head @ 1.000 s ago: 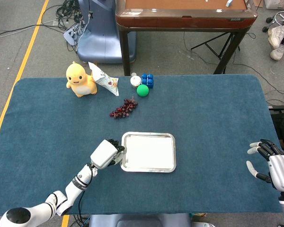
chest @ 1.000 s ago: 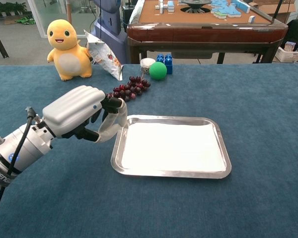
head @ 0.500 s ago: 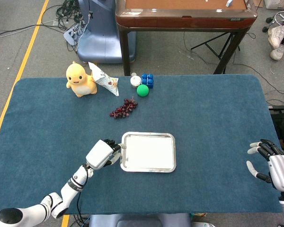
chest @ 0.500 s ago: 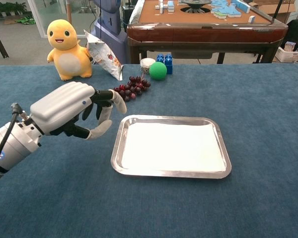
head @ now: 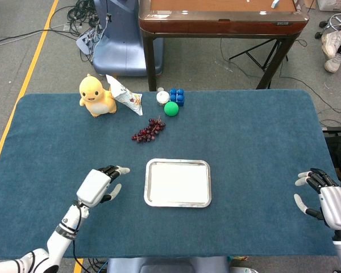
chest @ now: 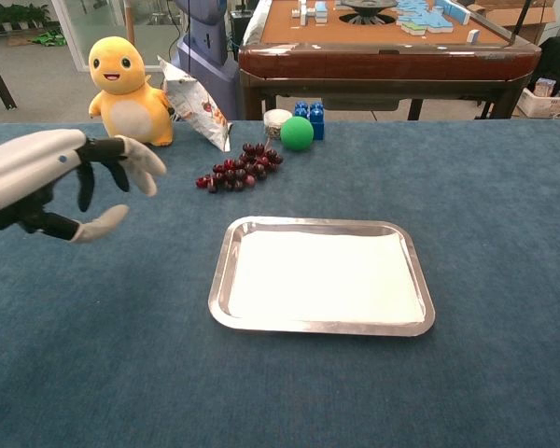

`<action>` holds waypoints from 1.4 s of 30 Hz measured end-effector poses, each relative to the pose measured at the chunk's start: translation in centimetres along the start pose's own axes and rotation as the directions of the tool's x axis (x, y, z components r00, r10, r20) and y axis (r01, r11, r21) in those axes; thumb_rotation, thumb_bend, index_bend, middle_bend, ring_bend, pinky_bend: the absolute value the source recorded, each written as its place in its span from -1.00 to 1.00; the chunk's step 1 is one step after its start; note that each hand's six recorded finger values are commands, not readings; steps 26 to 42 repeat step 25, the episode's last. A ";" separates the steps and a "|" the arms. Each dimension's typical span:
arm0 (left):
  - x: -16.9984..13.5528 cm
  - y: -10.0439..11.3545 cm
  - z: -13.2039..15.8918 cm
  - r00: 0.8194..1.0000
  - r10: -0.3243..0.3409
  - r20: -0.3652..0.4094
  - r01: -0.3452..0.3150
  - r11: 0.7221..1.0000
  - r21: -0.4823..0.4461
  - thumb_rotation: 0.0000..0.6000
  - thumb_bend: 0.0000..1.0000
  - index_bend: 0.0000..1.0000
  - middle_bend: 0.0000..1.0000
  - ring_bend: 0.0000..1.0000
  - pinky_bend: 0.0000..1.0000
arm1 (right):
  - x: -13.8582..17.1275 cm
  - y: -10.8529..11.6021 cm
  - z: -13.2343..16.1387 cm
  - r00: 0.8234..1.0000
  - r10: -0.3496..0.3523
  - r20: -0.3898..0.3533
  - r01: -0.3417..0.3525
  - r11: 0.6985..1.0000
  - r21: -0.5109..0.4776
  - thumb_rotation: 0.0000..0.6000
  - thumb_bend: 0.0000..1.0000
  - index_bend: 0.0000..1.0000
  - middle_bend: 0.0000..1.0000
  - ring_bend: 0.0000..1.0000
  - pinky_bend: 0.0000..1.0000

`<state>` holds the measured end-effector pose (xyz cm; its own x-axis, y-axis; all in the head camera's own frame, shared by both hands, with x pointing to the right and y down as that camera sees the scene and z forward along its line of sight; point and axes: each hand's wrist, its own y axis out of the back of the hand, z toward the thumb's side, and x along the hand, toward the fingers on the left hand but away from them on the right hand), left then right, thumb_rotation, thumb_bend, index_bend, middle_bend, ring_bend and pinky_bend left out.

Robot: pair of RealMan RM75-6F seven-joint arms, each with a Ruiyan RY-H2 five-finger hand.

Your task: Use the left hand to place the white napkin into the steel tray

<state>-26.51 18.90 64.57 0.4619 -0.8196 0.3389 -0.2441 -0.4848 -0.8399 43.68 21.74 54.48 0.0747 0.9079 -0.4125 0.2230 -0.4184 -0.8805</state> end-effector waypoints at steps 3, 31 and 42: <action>-1.8 1.4 -1.5 0.996 -0.033 -0.084 0.036 0.999 0.035 1.00 -0.07 -0.46 -0.36 -0.43 -0.02 | 0.0 -0.2 0.2 1.000 0.005 -0.003 -0.005 1.000 0.004 1.00 -0.30 -0.11 -0.31 -0.63 -0.26; -13.2 5.7 -5.7 0.912 -0.056 -0.407 0.081 0.996 0.044 1.00 -0.07 -0.42 -0.44 -0.66 -0.33 | -0.7 -1.2 0.6 0.999 0.038 -0.010 -0.038 0.999 0.027 1.00 -0.31 -0.11 -0.31 -0.63 -0.26; -13.2 5.7 -5.7 0.912 -0.056 -0.407 0.081 0.996 0.044 1.00 -0.07 -0.42 -0.44 -0.66 -0.33 | -0.7 -1.2 0.6 0.999 0.038 -0.010 -0.038 0.999 0.027 1.00 -0.31 -0.11 -0.31 -0.63 -0.26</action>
